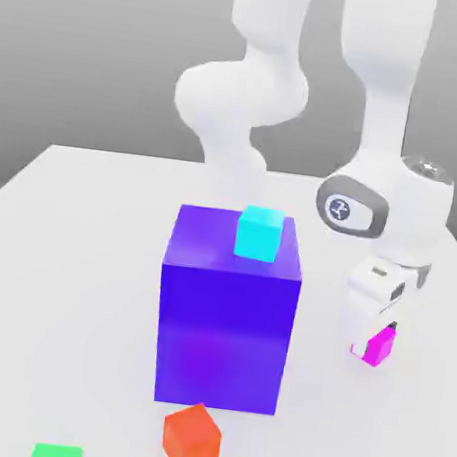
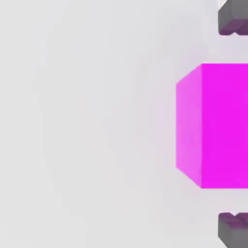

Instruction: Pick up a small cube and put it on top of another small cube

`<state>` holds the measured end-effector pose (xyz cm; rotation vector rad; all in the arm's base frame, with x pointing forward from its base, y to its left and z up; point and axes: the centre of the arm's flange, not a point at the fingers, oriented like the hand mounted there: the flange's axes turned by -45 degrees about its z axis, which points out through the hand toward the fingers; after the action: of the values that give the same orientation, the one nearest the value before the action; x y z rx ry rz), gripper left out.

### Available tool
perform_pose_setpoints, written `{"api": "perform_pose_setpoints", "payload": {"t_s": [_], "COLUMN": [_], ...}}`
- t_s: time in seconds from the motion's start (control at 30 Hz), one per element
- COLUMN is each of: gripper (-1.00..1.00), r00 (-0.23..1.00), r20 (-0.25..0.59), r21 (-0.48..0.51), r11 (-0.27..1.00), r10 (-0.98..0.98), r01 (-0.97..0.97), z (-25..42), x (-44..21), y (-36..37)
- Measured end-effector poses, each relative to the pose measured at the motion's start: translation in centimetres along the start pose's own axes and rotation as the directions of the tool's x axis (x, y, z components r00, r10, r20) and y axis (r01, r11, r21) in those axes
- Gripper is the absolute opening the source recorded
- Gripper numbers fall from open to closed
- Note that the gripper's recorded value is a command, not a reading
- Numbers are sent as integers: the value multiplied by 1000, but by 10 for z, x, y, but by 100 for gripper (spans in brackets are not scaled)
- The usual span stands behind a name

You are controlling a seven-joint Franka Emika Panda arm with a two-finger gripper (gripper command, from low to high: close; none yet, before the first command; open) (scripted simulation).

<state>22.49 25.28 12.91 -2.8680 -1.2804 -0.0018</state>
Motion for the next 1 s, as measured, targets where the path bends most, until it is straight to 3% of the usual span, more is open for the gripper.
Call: {"api": "perform_pose_setpoints", "payload": {"t_s": [0.17, 0.57, 0.67, 1.0], "gripper": [-100, -100, -100, -100], "r00": [1000, 999, 984, 870], "r20": [0, 13, 20, 27], "r21": [-1, -7, -12, -14], "r11": [1000, 999, 984, 870], "r10": [0, -35, 179, 492], "r01": [0, 35, -179, -492], "z": [1, -65, -70, -89], "x": [0, 20, 36, 34], "y": [0, -4, 89, 293]}}
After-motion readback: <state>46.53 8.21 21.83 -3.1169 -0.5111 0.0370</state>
